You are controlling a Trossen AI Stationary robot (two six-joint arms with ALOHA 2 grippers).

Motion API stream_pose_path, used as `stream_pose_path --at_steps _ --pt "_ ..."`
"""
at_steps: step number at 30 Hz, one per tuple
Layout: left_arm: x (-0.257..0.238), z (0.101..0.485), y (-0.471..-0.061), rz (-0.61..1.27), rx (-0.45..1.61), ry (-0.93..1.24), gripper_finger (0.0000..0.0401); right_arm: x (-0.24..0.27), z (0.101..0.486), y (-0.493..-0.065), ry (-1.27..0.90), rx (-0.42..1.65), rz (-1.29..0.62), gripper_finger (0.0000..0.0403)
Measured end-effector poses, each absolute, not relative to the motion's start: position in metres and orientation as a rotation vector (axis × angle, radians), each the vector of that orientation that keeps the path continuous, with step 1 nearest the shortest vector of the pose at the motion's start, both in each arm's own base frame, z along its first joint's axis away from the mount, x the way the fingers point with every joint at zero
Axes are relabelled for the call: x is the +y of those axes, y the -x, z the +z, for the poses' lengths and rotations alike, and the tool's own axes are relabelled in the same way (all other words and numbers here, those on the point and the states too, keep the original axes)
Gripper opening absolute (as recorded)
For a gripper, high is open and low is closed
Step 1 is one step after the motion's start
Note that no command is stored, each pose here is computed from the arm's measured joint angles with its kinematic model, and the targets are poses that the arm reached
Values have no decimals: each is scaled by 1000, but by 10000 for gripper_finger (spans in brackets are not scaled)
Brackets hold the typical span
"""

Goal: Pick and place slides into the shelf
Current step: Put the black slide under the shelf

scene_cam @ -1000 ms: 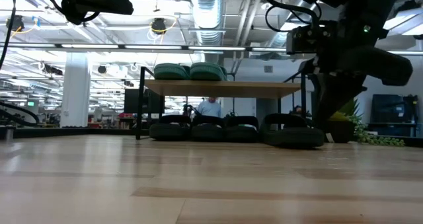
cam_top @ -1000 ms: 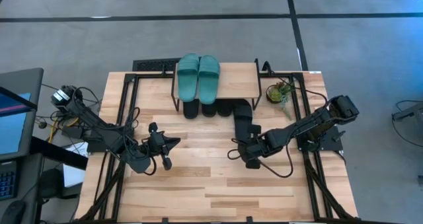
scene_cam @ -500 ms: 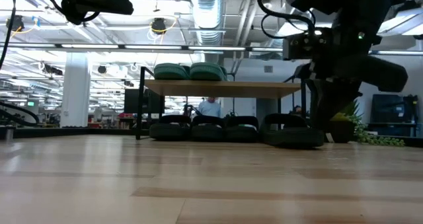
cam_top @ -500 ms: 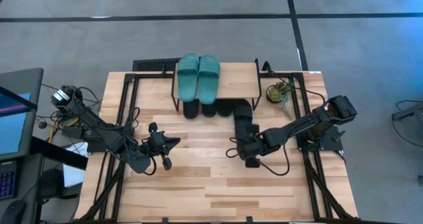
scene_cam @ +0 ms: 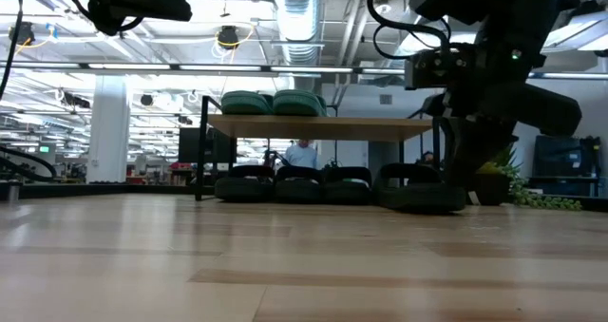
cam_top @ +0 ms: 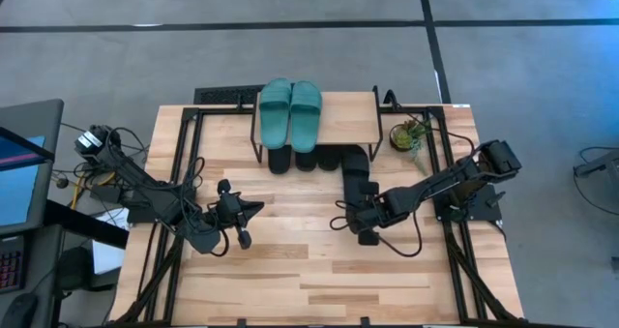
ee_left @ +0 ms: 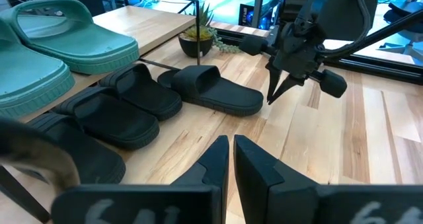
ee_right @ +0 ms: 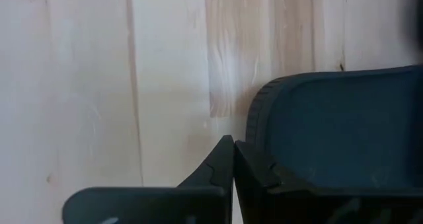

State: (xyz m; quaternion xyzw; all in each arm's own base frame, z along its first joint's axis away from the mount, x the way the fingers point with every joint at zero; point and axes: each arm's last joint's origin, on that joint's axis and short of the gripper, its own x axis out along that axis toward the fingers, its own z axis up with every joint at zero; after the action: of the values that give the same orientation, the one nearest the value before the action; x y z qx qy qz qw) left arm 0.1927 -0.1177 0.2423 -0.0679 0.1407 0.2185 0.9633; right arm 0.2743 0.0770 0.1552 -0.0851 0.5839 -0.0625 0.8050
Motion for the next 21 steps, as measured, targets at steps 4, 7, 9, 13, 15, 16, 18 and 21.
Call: stream_pose_path --at_steps 4,7,9,13,15,16,18,21 --pt "-118 242 -193 442 285 138 13 73 155 -275 179 1253 -142 0" --pt "-119 242 -192 438 284 142 13 72 155 -276 175 1253 -144 0" --pt "-119 242 -192 434 284 142 13 72 155 -276 175 1254 -144 0" --pt "-120 242 -191 431 284 141 13 72 155 -276 162 1260 -126 0" --pt "-120 242 -191 431 284 141 13 72 155 -276 162 1260 -125 0" --pt "-120 242 -191 431 284 141 13 72 155 -276 161 1260 -126 0" --pt "-120 242 -191 431 284 141 13 72 155 -276 162 1261 -126 0" --pt "-120 242 -191 431 284 141 13 72 155 -276 162 1260 -126 0"
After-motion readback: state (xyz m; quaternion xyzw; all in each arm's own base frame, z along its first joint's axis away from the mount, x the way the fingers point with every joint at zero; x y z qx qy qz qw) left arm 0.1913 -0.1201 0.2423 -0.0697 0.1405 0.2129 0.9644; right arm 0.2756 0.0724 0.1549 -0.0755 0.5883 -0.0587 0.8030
